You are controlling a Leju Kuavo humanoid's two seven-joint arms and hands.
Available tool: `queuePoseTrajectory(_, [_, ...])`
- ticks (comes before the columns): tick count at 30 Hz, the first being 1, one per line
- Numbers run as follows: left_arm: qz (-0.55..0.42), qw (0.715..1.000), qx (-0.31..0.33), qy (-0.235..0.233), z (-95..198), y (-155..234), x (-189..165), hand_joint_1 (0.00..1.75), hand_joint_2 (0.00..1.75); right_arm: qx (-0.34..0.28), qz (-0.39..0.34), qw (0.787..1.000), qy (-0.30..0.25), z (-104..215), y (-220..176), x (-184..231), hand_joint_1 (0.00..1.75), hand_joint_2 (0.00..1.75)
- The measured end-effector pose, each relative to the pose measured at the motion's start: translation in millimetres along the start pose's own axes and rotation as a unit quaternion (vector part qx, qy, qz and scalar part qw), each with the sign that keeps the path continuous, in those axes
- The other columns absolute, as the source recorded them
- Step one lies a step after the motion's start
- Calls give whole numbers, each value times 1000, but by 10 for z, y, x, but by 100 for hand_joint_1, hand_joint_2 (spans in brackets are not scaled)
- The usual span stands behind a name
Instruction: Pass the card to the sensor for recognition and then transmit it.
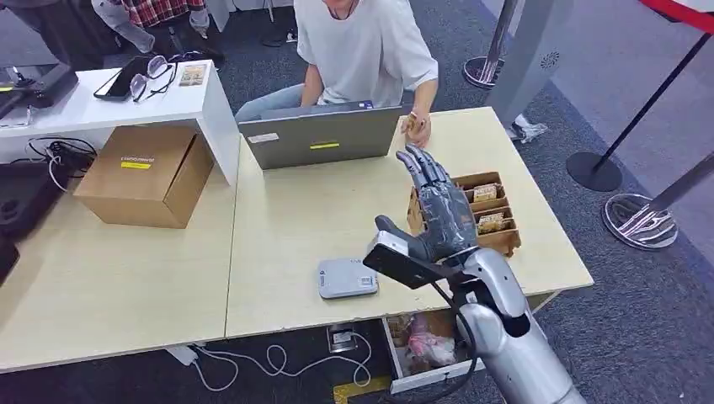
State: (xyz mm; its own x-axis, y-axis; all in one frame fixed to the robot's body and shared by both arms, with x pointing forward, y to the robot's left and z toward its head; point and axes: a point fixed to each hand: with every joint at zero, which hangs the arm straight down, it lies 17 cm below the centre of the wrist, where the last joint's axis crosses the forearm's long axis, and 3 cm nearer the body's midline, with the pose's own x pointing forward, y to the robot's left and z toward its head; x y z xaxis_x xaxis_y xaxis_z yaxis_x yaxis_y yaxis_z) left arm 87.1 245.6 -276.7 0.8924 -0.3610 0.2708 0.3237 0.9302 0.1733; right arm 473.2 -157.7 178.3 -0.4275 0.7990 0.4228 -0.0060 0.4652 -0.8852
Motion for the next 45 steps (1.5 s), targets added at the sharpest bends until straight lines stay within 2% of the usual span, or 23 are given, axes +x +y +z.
queuePoseTrajectory(19, [6,1000,2,-1,5,-7,-14,0,0,19,13,1000,9,19,81,-115,0,0])
queuePoseTrajectory(29, [4,1000,0,-3,11,-34,-12,0,0,42,49,996,55,342,171,-606,0,0])
queuePoseTrajectory(37, [11,1000,1,-5,11,-30,-4,0,0,55,92,992,69,401,136,-831,0,0])
queuePoseTrajectory(38, [12,1000,1,-4,11,-31,-5,0,0,54,95,992,70,399,117,-854,0,175])
queuePoseTrajectory(45, [11,1000,1,-6,12,-33,-5,0,0,67,126,987,79,439,87,-1009,0,175])
